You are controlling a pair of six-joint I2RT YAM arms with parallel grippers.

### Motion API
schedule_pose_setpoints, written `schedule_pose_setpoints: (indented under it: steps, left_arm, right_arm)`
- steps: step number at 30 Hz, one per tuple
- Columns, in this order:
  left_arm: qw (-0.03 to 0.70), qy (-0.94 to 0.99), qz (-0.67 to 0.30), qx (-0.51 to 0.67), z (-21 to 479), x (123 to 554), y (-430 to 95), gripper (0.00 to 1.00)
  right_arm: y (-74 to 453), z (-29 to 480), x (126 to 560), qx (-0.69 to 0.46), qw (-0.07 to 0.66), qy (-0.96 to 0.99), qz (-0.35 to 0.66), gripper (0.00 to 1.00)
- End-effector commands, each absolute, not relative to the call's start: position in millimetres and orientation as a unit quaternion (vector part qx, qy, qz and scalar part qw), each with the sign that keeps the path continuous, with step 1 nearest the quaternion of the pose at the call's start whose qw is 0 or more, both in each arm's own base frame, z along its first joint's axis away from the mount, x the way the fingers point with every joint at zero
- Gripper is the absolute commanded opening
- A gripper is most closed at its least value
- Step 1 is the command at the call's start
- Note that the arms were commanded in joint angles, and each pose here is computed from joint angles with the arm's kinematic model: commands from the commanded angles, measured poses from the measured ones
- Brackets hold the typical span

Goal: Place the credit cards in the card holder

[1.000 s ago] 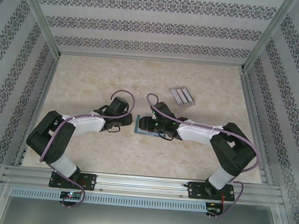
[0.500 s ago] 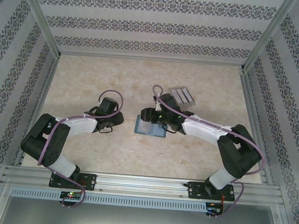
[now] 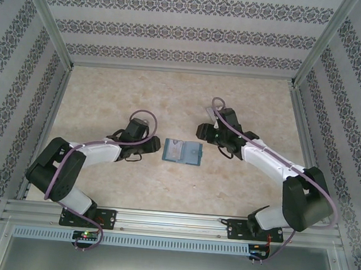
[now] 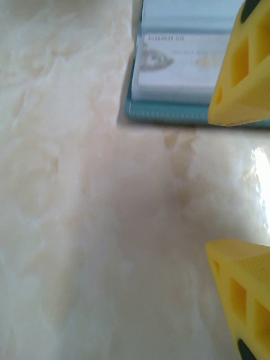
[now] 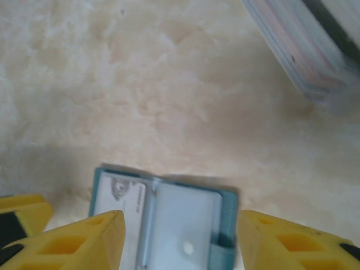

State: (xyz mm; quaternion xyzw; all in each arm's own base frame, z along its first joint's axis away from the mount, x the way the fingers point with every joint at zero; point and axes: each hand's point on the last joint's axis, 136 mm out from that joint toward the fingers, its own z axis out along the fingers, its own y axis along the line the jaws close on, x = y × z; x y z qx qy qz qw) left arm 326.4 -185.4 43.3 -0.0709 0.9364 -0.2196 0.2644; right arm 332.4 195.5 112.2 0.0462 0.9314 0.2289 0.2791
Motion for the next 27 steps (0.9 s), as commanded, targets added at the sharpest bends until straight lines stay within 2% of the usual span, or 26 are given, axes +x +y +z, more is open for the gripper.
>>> schedule_pose_setpoints:
  steps: [1, 4, 8, 16, 20, 27]
  left_arm:
    - [0.263, 0.933, -0.242, -0.042, 47, 333, -203, 0.58]
    - [0.235, 0.935, -0.265, -0.035, 38, 332, -217, 0.59]
    - [0.210, 0.934, -0.289, -0.020, 30, 329, -233, 0.59]
    - [0.208, 0.937, -0.281, -0.008, 29, 330, -236, 0.59]
    - [0.210, 0.935, -0.285, -0.006, 31, 330, -237, 0.59]
    - [0.239, 0.933, -0.266, -0.033, 39, 331, -221, 0.58]
  right_arm:
    - [188, 89, 312, 0.059, 0.241, 0.943, 0.221, 0.55]
    - [194, 73, 299, 0.049, 0.216, 0.947, 0.231, 0.47]
    - [191, 51, 287, 0.045, 0.183, 0.958, 0.216, 0.29]
    - [213, 37, 280, 0.042, 0.141, 0.959, 0.244, 0.27]
    - [232, 32, 276, 0.031, 0.127, 0.957, 0.260, 0.35]
    - [258, 40, 276, 0.009, 0.131, 0.951, 0.280, 0.31]
